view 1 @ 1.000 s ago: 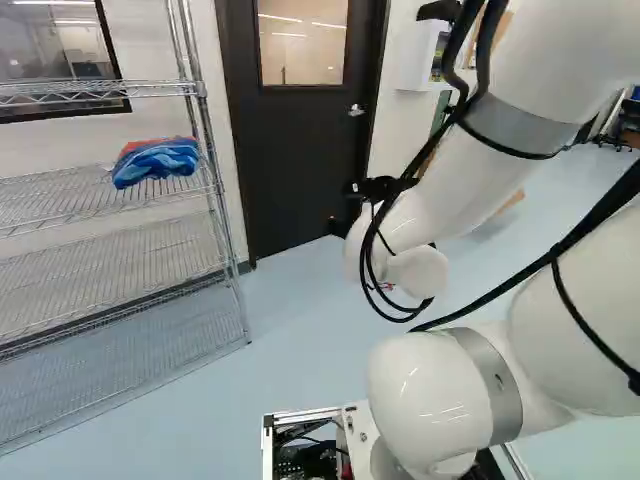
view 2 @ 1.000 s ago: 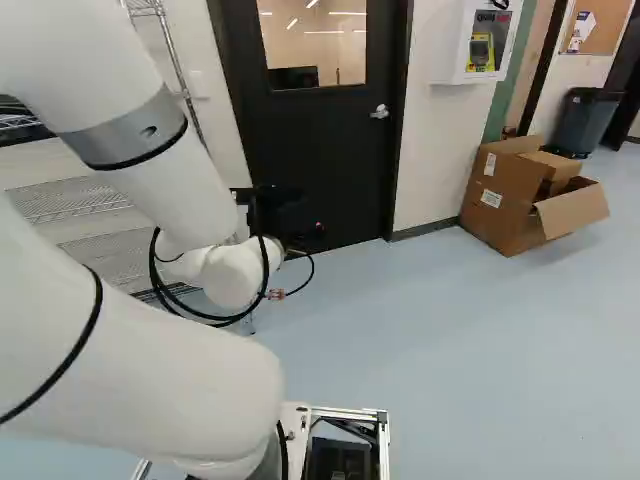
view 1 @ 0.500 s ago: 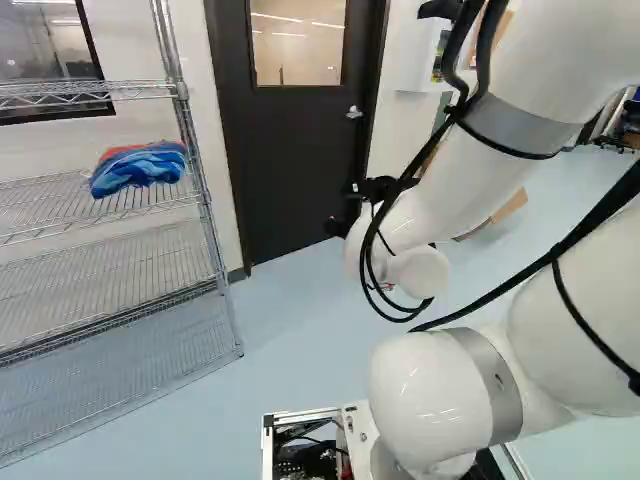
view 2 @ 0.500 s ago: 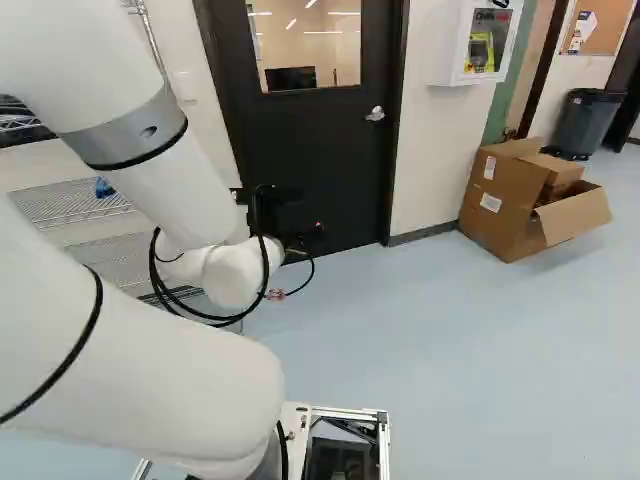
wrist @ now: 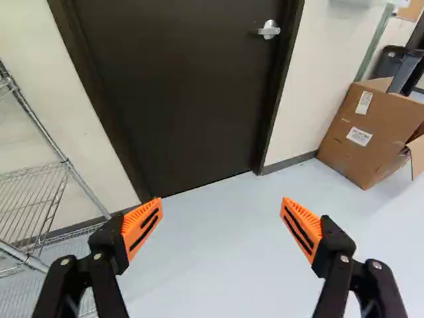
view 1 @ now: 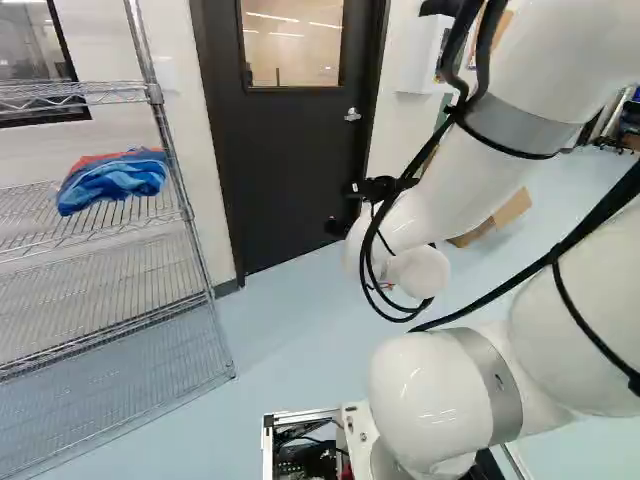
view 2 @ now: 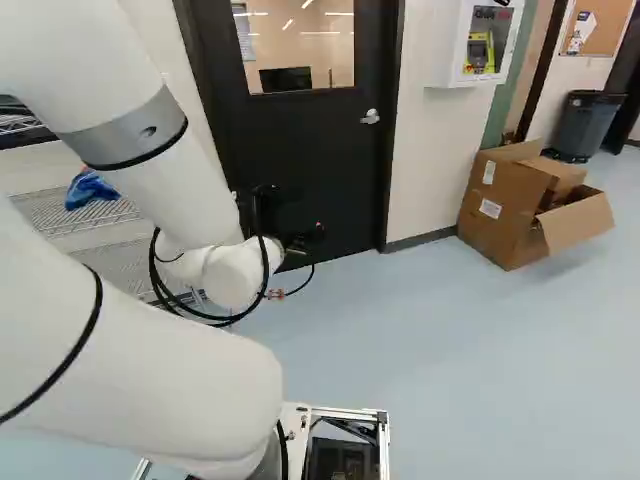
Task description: Open the door and move inside
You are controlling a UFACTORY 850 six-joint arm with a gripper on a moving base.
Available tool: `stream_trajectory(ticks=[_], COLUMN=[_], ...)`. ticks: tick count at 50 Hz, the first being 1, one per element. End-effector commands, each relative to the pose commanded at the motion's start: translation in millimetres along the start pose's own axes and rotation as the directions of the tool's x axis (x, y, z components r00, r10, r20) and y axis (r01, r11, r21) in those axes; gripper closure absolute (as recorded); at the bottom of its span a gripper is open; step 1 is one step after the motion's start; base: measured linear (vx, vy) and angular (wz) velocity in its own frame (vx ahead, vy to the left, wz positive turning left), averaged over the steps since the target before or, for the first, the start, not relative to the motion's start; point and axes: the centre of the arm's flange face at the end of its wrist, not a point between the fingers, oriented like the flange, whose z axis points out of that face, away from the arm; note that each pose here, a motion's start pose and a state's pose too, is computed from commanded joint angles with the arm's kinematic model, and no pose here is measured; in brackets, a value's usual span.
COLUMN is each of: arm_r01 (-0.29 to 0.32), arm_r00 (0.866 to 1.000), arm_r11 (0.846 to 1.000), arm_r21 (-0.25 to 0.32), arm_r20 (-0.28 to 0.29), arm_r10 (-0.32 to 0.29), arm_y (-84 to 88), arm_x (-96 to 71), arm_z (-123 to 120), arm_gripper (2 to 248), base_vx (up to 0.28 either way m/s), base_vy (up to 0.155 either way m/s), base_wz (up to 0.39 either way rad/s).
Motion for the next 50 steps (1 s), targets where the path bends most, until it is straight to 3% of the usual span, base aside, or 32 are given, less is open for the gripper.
stream_trajectory(ticks=[15,50], arm_r01=[0.0,0.0], arm_r00=[1.0,1.0], arm_r11=[1.0,1.0], arm_r21=[0.0,0.0], arm_r20=[0.0,0.0], arm_r10=[0.0,0.0], arm_y=[0.0,0.0], arm_x=[0.0,0.0], arm_z=[0.0,0.0], arm_gripper=[3,3], base_vx=[0.179,0.181], base_vy=[-0.007,-0.04], base_wz=[-0.047,-0.217])
